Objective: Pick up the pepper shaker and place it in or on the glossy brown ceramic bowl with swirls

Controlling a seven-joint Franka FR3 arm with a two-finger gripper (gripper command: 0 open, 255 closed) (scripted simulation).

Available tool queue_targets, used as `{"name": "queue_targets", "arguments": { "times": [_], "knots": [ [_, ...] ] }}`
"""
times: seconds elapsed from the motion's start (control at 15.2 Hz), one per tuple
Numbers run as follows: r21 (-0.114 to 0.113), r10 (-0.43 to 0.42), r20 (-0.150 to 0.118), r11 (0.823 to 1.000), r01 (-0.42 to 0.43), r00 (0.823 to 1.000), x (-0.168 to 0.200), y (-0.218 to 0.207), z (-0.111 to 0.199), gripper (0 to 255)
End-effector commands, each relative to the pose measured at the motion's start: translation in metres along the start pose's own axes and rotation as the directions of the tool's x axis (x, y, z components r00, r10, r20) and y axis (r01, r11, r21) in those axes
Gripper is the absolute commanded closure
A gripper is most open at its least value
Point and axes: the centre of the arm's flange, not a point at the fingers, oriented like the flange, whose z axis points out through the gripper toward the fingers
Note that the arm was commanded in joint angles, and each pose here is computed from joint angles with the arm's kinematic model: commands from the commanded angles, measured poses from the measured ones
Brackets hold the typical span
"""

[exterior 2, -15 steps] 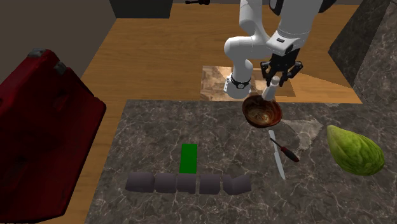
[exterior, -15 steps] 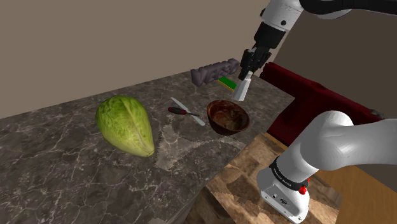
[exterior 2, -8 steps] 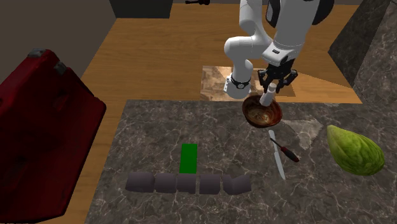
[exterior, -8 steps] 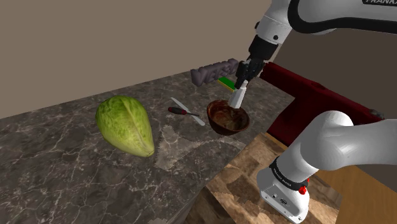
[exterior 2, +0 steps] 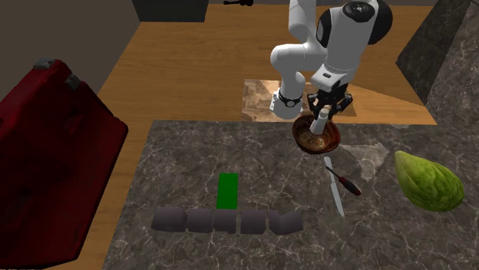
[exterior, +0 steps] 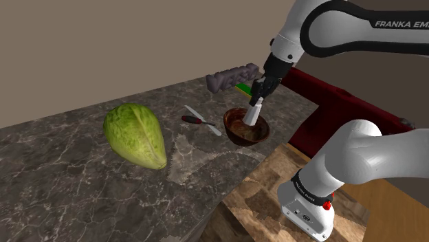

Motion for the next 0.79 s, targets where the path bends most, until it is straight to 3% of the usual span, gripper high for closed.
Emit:
{"name": "queue_targets", "arguments": {
  "times": [0.0, 0.4, 0.46, 0.73],
  "knots": [
    [0.000, 0.000, -0.001, 1.000, 0.000, 1.000, -0.0002, 0.0001, 0.0034, 255],
    [0.000, 0.000, -0.001, 1.000, 0.000, 1.000, -0.0001, 0.0001, 0.0034, 255],
    [0.000, 0.000, -0.001, 1.000, 0.000, 1.000, -0.0001, 0.0001, 0.0034, 0],
    [0.000, 0.000, -0.001, 1.000, 0.000, 1.000, -0.0001, 0.0001, 0.0034, 0]
  ]
}}
